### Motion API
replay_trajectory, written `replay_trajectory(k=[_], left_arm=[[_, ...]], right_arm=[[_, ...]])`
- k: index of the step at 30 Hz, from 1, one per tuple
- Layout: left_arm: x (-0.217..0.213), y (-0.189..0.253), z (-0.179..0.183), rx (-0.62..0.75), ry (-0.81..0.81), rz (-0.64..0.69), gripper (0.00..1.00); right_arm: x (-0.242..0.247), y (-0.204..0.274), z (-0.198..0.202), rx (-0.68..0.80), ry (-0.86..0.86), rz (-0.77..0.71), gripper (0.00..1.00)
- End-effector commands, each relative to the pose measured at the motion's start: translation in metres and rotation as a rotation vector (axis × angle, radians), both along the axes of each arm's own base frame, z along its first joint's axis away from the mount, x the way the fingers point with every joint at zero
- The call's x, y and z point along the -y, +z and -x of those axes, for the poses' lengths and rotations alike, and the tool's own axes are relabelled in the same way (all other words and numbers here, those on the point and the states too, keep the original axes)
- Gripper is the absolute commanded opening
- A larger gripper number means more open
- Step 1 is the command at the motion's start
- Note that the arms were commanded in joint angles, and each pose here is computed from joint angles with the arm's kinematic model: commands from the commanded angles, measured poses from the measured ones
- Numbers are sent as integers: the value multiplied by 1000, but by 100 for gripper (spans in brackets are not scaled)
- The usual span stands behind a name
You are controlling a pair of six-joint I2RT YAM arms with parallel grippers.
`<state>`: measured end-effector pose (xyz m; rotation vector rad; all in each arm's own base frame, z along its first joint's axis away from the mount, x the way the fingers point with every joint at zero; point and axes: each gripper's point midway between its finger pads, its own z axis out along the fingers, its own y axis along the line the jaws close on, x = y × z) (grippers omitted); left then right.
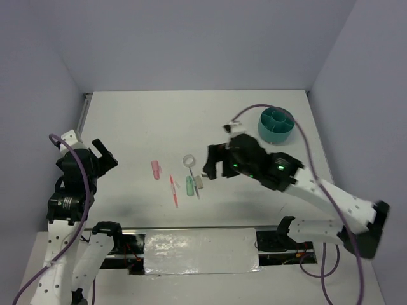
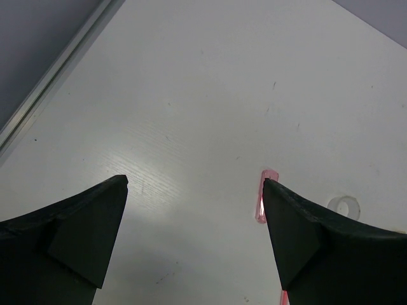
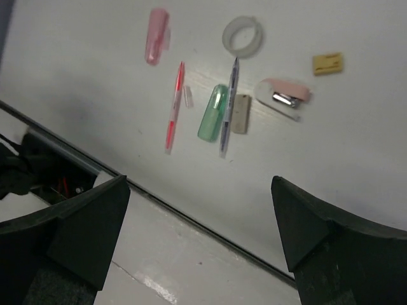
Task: Sort the stationery into containers
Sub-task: Pick up the pen from the center of the board.
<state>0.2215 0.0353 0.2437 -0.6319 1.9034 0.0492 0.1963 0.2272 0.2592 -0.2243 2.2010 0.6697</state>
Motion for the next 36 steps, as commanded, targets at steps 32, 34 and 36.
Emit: replay_trajectory(k=[32, 34, 36], left_arm=[[4, 1, -8, 9, -13, 19, 99], [4, 1, -8, 10, -14, 18, 99], [4, 1, -8, 10, -15, 19, 99]], right_arm=[[-198, -217, -8, -294, 109, 485, 57], [-200, -223, -7, -303, 114, 494, 52], [-201, -228, -5, -313, 121, 499, 51]])
